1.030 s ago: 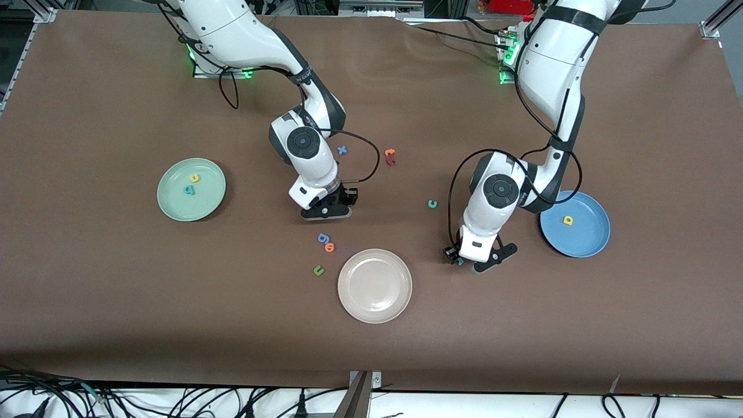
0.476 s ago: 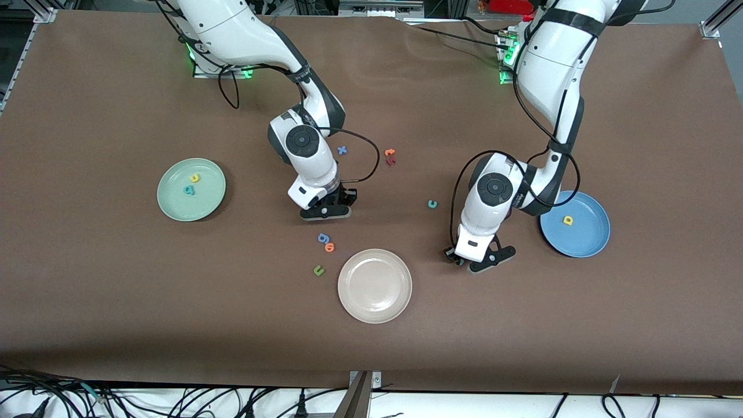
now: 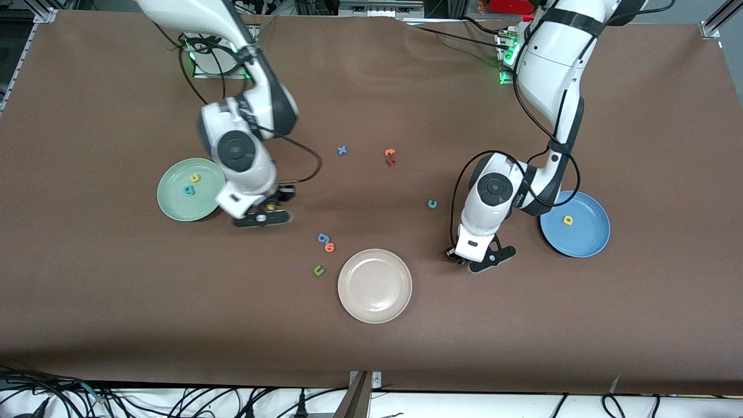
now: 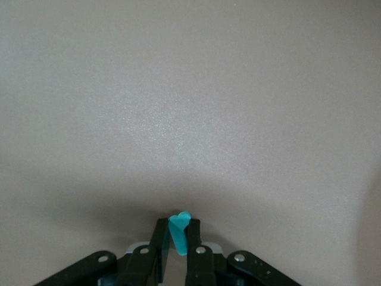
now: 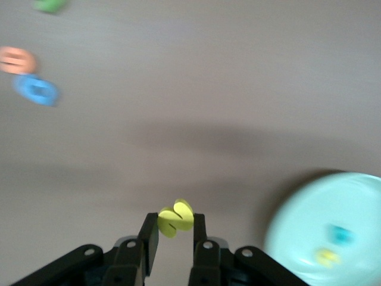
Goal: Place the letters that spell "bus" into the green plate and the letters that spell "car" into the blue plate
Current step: 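Drop the yellow 2 into the green plate while the left carries r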
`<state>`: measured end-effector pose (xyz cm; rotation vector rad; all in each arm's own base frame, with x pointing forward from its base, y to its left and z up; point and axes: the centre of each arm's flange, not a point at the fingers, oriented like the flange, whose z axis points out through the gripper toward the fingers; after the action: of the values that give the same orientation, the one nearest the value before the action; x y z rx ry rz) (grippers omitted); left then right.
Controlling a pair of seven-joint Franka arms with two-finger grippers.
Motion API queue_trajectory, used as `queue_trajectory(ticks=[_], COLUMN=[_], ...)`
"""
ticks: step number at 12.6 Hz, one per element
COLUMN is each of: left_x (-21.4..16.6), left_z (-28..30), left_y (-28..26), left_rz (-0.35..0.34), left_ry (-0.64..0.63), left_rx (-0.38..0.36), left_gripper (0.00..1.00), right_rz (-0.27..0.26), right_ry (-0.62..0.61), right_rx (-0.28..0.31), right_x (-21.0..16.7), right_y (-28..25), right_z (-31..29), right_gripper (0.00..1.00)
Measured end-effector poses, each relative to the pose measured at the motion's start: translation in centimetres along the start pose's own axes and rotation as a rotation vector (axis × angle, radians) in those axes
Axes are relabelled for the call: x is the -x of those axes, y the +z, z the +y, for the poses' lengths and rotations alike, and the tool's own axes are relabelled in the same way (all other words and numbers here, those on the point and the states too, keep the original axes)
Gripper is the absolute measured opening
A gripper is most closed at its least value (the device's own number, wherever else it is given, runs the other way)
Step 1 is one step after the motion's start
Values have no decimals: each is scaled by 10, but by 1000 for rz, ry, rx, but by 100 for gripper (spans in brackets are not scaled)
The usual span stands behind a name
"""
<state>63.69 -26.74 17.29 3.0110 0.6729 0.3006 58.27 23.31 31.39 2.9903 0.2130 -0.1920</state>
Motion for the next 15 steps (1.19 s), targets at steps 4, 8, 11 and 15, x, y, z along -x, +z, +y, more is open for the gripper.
queue_trajectory(ticks=[4,8,11,15], left_x=[0,-7,-32,-36], left_z=[0,-2,-23,-70], left_y=[0,-3,-15,-29], left_rz=[21,35,55,1], left_ry=[81,152,280,424], left_rx=[-16,-19,-34,-75], left_gripper=[17,17,17,17], right_rz=[-151,-167,-166,-147], right_ry=[93,157,154,150], right_rx=[37,54,60,58], right_x=[25,68,70,58], right_y=[47,130,139,121], right_z=[127,185,183,181], right_gripper=[28,28,31,60])
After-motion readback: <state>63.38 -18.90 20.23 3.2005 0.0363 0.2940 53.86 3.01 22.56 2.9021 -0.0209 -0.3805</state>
